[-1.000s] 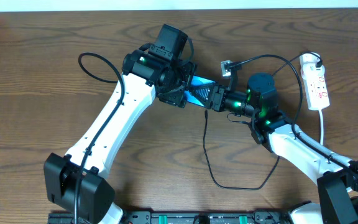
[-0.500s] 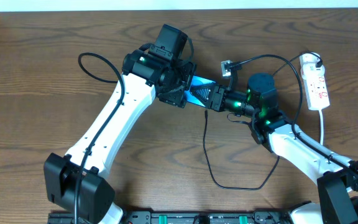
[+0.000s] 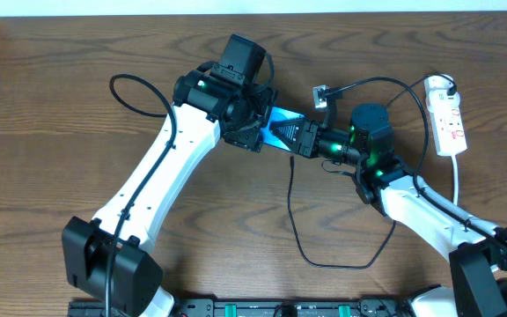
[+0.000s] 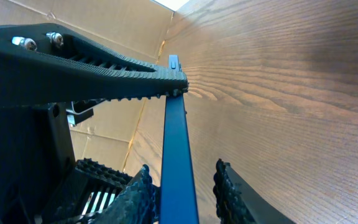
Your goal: Plug charger to phone and switch on socket
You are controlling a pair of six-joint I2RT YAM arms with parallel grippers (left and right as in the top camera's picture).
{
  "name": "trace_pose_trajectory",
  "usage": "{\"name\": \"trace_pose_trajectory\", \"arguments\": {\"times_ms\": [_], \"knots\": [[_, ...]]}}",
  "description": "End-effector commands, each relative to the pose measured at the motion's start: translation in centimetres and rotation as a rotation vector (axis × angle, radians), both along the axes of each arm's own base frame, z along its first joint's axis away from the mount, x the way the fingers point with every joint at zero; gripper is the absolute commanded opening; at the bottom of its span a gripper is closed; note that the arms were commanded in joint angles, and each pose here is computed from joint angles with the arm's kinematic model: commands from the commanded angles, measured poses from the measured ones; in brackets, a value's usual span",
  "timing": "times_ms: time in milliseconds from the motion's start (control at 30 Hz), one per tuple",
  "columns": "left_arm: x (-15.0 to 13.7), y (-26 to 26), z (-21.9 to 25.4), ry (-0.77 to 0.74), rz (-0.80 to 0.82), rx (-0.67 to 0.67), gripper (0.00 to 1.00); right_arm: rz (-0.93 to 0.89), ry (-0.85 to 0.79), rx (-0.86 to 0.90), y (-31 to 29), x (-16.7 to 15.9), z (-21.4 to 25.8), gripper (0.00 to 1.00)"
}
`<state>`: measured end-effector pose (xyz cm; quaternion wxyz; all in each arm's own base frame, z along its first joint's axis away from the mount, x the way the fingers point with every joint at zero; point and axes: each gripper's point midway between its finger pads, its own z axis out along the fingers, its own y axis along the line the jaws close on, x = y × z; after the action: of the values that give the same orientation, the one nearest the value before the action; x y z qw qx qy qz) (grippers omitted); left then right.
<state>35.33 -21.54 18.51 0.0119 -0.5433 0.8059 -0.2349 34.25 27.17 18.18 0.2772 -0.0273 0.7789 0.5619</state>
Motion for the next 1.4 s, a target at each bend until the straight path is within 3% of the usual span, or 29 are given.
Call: {"name": "trace_pose_trajectory", "arguments": {"times_ms": [0,667,1167,1300,1333,1367], "knots": [[0.2,0.29,0.62,-0.023,0.017,0.006,0.07,0.001,-0.011,0.005,0.28,0.26,0.45,0.3],[0.41,0.52,0.6,-0.033,0.025,0.019,0.07,-0.003,0.004,0.011,0.28,0.25,0.44,0.18],[0.4,0.52,0.6,-0.032,0.024,0.019,0.08,-0.003,0.004,0.011,0.28,0.25,0.44,0.02],[0.34,0.53,0.57,-0.03,0.023,0.02,0.74,-0.006,0.003,0.01,0.18,0.34,0.44,0.01],[0.31,0.57,0.55,-0.028,0.024,0.021,0.87,-0.006,0.003,0.01,0.16,0.35,0.44,0.01],[0.31,0.58,0.56,-0.029,0.021,0.021,0.88,-0.007,0.002,0.01,0.13,0.37,0.44,0.01]]}}
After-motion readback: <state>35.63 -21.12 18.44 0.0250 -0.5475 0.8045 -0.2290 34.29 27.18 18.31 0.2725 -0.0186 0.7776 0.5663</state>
